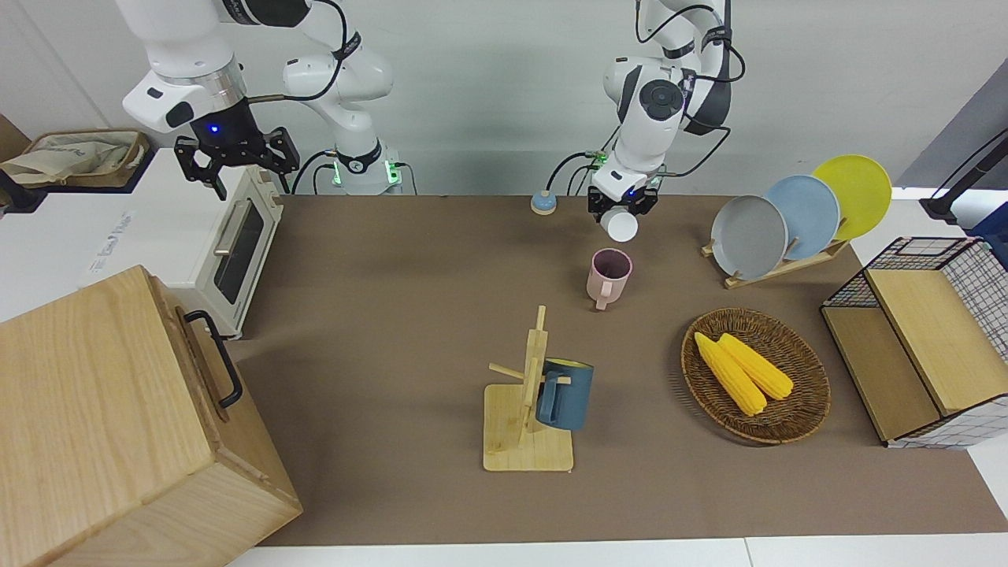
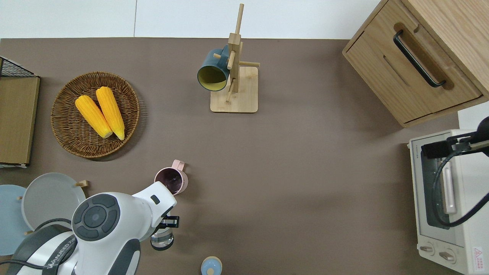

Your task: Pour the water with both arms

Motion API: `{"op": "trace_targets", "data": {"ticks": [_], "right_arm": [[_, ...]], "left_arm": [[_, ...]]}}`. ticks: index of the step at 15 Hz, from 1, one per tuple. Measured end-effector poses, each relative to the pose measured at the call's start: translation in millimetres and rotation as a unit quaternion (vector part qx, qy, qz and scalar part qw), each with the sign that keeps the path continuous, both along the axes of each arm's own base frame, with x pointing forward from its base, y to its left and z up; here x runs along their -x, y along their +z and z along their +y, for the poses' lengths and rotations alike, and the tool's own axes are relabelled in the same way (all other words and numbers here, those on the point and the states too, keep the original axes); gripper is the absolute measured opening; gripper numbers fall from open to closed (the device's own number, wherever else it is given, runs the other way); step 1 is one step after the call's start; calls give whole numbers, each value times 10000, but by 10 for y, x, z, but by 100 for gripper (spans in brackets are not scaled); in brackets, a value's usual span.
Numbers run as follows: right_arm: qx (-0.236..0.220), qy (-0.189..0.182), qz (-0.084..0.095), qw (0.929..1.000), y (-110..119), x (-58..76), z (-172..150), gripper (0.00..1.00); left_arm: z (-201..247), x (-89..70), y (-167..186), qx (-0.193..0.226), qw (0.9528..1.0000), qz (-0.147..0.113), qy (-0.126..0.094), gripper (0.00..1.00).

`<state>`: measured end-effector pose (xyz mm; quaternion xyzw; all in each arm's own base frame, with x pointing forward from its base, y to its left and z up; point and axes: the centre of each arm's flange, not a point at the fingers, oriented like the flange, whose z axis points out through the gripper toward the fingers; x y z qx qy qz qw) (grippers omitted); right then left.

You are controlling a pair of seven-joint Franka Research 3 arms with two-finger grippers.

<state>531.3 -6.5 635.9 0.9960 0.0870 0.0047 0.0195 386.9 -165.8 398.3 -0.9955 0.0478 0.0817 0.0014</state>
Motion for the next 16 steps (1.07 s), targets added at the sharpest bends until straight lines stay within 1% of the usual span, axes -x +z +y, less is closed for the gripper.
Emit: {"op": "trace_targets", "data": {"ticks": [4, 10, 16], "right_arm": [[3, 74, -45, 10000, 42, -1, 81, 100], [4, 160, -48, 9999, 45, 0, 176, 100], [5, 177, -48, 9998, 46, 1, 194, 100]], "left_arm": [[0, -1, 6, -1, 10000, 7, -2, 64], [9, -12, 35, 2, 10000, 22, 11, 64], [18, -33, 77, 29, 10000, -55, 31, 64]]}}
